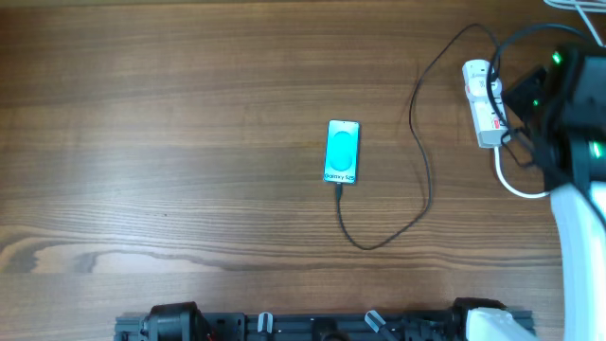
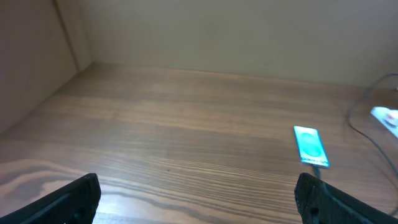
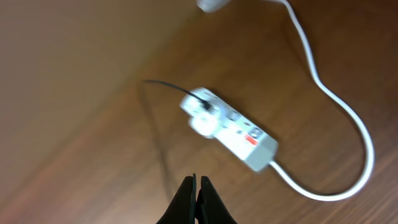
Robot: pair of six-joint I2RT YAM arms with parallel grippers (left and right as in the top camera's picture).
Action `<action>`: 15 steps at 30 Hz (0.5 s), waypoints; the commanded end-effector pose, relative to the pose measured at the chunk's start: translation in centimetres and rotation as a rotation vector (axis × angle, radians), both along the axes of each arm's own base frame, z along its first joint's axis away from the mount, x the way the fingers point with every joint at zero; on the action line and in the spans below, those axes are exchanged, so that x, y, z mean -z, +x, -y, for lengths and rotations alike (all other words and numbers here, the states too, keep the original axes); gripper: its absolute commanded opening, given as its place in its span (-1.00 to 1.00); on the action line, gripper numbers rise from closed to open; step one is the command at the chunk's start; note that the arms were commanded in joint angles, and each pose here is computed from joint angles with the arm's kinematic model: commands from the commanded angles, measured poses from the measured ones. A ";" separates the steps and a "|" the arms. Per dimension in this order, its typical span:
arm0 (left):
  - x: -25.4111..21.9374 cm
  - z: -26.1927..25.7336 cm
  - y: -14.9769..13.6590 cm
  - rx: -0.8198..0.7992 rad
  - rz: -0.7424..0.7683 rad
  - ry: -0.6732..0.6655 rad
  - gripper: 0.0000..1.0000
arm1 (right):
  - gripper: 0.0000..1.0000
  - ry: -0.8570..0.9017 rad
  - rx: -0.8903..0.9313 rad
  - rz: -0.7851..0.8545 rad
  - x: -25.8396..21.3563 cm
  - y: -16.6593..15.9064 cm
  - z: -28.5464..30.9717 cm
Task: Plug charger to phone and switch on socket
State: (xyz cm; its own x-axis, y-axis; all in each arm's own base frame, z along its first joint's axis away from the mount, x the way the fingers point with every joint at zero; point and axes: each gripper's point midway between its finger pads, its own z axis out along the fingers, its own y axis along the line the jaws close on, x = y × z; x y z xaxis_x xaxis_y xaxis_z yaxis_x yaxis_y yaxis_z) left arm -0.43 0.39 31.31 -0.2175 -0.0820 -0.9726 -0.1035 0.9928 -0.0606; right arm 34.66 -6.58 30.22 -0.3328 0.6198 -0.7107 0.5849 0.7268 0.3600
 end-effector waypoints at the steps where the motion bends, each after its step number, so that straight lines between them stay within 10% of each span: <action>1: 0.1 -1.1 0.1 0.044 0.001 0.028 1.00 | -0.91 0.012 -0.043 0.237 -6.8 -3.1 -1.8; 15: 0.1 -1.3 0.0 -0.003 0.004 -0.016 1.00 | -0.91 -0.007 -0.091 0.505 -13.8 -6.5 -2.6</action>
